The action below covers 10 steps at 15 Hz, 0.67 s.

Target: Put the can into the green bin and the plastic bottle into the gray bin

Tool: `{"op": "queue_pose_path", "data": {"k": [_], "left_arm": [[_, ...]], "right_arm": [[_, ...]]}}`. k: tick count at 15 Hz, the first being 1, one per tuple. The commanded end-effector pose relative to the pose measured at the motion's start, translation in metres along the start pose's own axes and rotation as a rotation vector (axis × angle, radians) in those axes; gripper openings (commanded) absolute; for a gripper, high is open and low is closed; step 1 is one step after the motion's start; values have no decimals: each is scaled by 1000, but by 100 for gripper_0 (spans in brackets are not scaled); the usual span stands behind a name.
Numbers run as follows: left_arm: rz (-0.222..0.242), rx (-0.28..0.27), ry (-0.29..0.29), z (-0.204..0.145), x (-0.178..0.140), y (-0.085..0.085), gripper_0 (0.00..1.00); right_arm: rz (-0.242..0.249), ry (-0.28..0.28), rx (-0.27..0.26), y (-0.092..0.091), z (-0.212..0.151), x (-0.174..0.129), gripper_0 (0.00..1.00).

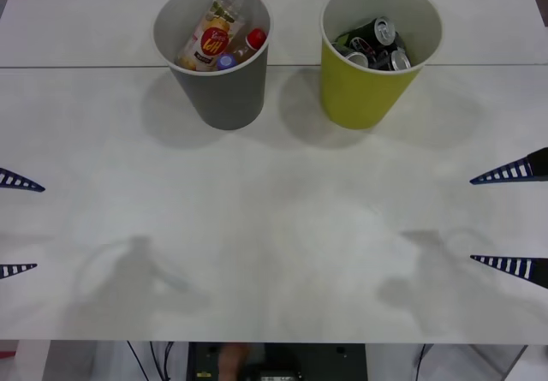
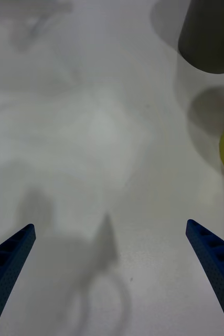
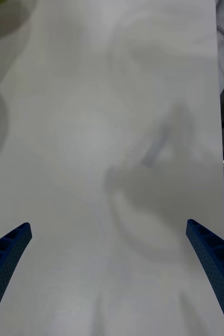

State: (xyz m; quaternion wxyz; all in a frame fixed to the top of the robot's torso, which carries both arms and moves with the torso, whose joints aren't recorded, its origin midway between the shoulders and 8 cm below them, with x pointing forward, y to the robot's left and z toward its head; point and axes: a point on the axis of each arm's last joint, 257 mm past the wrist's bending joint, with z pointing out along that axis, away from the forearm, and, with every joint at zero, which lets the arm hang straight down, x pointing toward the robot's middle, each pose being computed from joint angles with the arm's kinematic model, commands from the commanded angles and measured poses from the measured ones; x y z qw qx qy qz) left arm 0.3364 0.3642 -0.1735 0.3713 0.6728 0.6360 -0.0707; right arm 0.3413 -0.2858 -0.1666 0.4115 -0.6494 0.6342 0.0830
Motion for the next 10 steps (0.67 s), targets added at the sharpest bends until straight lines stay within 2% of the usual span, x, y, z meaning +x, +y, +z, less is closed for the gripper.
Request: {"op": "queue_pose_path", "data": {"k": [1,6,10], "left_arm": [[7,0,-5,2,-1,-5,100],[33,-4,30,2,4,-2,100],[33,-2,33,2,5,-3,100]], "right_arm": [[0,0,0,0,0,0,100],[0,0,0,0,0,0,100],[0,0,0,0,0,0,100]]}}
